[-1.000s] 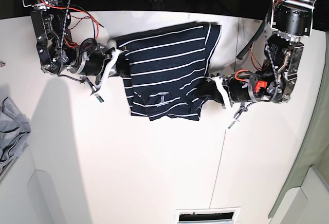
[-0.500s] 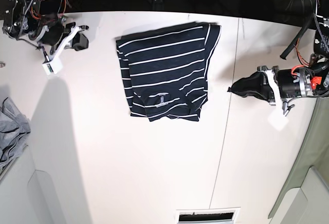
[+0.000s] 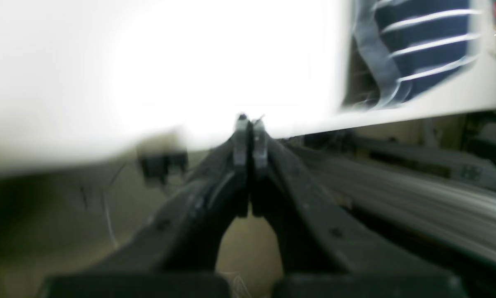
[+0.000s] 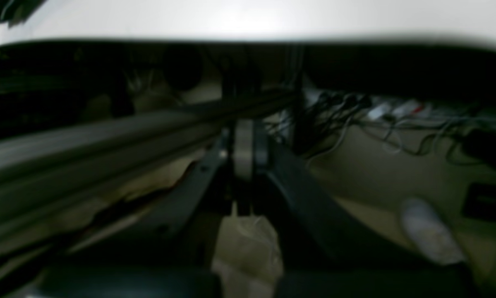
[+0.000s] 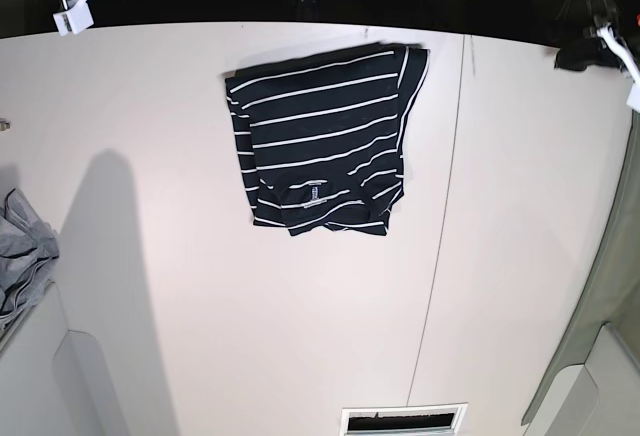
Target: Layout the t-shirt on the table in an organized manner, then fold the t-shirt properly
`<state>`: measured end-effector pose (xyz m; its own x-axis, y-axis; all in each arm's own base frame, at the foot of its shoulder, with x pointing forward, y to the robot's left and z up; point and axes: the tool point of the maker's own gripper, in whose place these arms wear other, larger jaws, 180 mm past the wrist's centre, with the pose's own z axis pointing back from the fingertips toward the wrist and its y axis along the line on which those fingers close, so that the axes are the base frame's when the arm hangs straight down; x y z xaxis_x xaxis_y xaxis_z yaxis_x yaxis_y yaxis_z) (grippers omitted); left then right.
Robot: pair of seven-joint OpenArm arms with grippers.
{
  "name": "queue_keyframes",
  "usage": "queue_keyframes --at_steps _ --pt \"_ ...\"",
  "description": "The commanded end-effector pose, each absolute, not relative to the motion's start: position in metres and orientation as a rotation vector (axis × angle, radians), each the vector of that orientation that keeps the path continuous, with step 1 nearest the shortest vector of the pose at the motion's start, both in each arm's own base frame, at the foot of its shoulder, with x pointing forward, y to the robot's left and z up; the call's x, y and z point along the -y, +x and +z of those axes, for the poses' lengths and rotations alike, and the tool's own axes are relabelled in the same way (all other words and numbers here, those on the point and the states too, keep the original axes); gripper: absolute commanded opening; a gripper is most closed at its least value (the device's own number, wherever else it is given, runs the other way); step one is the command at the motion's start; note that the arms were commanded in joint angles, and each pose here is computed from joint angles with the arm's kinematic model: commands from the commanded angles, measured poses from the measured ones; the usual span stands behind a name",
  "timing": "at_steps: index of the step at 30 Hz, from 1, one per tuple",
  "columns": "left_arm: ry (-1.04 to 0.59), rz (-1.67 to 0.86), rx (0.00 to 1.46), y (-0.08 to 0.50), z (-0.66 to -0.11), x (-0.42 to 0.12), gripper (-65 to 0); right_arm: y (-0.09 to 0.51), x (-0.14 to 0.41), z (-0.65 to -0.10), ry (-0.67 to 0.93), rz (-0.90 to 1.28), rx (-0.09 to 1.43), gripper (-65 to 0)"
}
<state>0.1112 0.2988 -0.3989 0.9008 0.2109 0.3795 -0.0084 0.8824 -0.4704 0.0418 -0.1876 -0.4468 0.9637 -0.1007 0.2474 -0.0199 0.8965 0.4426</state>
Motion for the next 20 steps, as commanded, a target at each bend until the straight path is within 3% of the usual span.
queue_keyframes --at_steps 1,5,10,20 --pt "-0.458 0.121 0.422 0.098 -0.4 -0.302 -65.0 0.031 0.188 -0.444 0.462 -0.035 0.251 -65.0" --pt "-0.377 0.134 0.26 0.028 -0.44 -0.292 -65.0 -0.007 0.178 -0.451 0.481 -0.047 0.132 -65.0" --pt "-0.413 -0.019 -0.017 -0.041 -0.491 -0.248 -65.0 -0.065 0.166 -0.479 0.446 -0.045 -0.093 -65.0" --pt "-0.194 -0.285 -0.325 -0.07 -0.574 -0.233 -65.0 -0.125 0.162 -0.537 0.356 -0.031 -0.422 -65.0"
